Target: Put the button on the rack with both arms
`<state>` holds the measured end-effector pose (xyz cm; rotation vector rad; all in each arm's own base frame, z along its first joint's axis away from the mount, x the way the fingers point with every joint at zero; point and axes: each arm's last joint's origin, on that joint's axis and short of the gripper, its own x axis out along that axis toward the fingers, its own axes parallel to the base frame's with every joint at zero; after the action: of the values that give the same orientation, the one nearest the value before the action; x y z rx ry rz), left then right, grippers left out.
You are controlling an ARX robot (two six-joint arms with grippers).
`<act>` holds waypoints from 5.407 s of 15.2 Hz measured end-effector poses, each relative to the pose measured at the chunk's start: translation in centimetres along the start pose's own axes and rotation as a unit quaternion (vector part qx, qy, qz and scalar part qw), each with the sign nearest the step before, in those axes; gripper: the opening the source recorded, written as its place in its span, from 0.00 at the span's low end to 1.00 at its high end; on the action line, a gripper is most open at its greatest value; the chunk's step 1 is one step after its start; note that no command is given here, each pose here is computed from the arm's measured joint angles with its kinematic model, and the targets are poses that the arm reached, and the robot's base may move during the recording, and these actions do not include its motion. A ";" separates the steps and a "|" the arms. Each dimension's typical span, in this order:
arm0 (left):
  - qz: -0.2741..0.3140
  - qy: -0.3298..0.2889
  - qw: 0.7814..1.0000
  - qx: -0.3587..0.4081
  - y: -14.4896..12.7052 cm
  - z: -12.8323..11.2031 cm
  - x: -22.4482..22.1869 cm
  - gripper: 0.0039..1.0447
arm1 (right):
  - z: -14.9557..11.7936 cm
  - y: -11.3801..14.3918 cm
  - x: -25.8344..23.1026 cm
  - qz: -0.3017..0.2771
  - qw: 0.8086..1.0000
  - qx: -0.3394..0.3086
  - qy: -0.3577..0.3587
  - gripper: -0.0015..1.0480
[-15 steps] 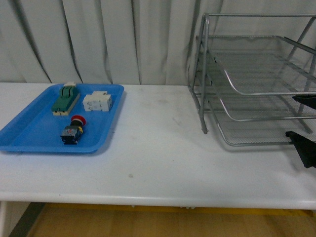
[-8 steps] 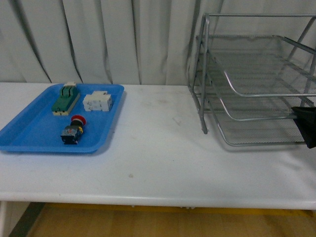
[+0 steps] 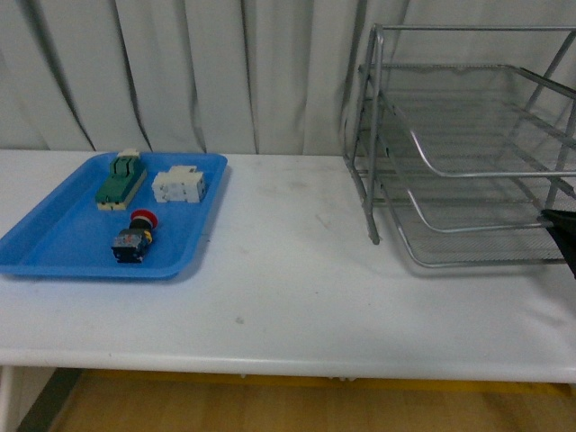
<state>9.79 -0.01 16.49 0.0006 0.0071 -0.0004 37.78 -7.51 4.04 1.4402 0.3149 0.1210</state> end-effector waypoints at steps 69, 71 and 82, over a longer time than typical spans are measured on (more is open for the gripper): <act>0.038 0.141 0.976 -0.162 1.0 4.5 5.3 0.94 | -13.9 10.4 -26.5 -0.054 0.739 -0.655 -0.145 0.94; 0.010 0.137 0.979 -0.152 1.2 6.7 11.7 0.94 | -13.9 10.4 -26.5 -0.054 0.739 -0.655 -0.145 0.94; -0.012 0.414 0.909 -0.041 -0.9 -4.4 36.9 0.94 | -13.9 10.4 -26.5 -0.054 0.739 -0.655 -0.145 0.94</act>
<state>46.65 -0.96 11.83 -0.0830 0.8608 -0.0251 9.73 0.00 16.66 0.0025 -0.0036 -0.0004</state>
